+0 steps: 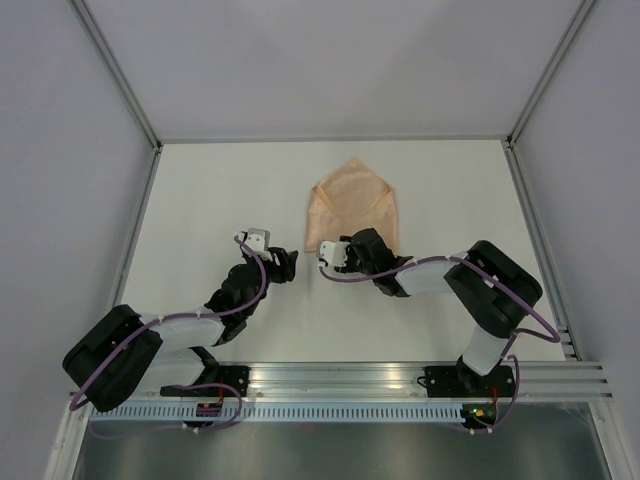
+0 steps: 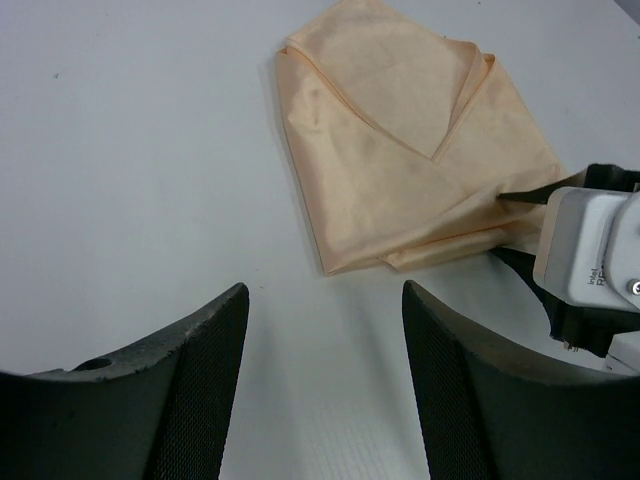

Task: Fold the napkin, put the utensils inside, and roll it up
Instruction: Roll the napkin at the center of the board.

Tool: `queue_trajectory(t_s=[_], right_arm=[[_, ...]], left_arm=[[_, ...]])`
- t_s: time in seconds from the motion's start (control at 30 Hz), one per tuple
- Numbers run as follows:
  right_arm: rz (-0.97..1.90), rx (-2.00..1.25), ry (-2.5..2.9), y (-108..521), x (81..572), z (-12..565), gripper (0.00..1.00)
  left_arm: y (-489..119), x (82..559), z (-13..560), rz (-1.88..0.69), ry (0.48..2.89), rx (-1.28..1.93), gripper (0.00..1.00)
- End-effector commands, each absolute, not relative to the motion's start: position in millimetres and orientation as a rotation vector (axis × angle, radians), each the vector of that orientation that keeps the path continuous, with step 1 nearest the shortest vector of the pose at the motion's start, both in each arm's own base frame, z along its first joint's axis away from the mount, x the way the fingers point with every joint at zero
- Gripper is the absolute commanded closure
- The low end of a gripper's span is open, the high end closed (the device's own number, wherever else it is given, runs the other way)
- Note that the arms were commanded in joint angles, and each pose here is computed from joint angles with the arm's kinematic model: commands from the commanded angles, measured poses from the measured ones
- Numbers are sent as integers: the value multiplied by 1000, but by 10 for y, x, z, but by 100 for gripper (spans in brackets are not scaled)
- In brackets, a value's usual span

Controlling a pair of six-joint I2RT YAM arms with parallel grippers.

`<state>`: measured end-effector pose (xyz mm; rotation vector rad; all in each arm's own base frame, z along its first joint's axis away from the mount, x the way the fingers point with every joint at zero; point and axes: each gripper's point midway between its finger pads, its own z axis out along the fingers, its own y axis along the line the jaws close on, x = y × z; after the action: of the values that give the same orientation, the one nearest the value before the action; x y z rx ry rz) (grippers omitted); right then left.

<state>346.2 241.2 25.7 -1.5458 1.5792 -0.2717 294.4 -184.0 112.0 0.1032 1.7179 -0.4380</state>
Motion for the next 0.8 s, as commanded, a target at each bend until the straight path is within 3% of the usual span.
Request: queue_trajectory(t_s=[0.0,0.07,0.4,0.77], right_arm=[[-121,-1598,1651,2522,3426,221,46],[-67,-1595,1712,2508,3534,290,41],[222,-1625,1839,2479,3650,519,39],[243,-1621,1857,2423,3520,449,39]], left_arm=[[-1883,2968,1239,-494,1673,70,32],[-1890,2969,1241,-496,1673,75,32],[-1908,2952,1233,-509,1676,84,32],[-1906,2948,1238,-513,1675,82,32]])
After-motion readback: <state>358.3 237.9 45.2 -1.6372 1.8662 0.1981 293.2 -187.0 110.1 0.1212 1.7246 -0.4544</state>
